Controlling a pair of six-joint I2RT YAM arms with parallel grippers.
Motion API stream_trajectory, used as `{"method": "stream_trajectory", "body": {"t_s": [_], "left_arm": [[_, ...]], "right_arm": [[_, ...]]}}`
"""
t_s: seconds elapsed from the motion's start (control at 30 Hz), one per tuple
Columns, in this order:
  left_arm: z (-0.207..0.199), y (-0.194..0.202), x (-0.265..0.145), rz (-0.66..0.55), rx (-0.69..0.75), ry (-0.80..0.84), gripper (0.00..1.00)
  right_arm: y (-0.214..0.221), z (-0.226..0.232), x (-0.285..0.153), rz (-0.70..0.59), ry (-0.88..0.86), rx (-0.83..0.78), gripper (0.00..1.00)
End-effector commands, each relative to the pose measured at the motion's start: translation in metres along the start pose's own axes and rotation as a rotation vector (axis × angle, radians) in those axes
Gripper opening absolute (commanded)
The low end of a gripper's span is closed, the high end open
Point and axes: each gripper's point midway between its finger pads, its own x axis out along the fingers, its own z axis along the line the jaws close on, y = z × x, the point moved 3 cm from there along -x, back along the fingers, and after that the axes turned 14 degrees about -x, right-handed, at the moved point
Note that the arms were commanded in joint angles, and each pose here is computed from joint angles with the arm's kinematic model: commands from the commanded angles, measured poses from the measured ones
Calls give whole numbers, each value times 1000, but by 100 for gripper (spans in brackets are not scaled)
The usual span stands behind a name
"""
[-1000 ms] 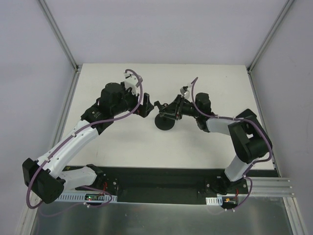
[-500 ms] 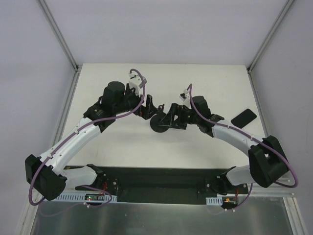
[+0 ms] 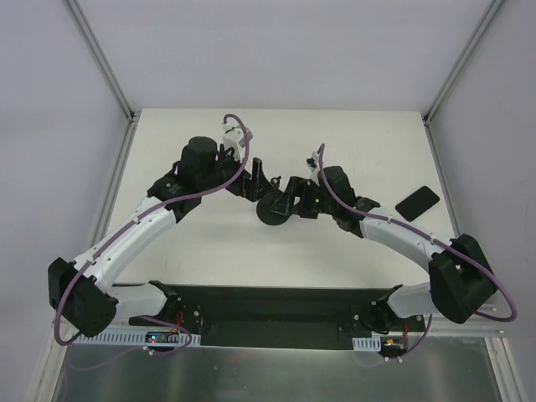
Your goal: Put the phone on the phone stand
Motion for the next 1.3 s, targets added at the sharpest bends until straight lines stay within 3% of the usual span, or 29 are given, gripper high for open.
{"method": "stream_trajectory", "body": {"t_s": [0.0, 0.2, 0.43, 0.67, 1.07, 1.27], "left_arm": [[-6, -8, 11, 66, -148, 105, 95], [11, -4, 27, 148, -302, 130, 95], [11, 0, 38, 233, -405, 229, 74], [19, 11, 47, 274, -463, 224, 54], [29, 21, 51, 273, -504, 171, 42], [34, 26, 52, 275, -519, 148, 28]], "right_arm": [[-32, 28, -13, -125, -130, 45, 81], [-23, 19, -17, -115, -151, 96, 84], [-22, 8, -29, -146, -174, 145, 84], [-28, 11, -29, -169, -207, 151, 84], [-46, 17, -22, -200, -245, 182, 80], [-52, 19, -21, -226, -262, 191, 72]]}}
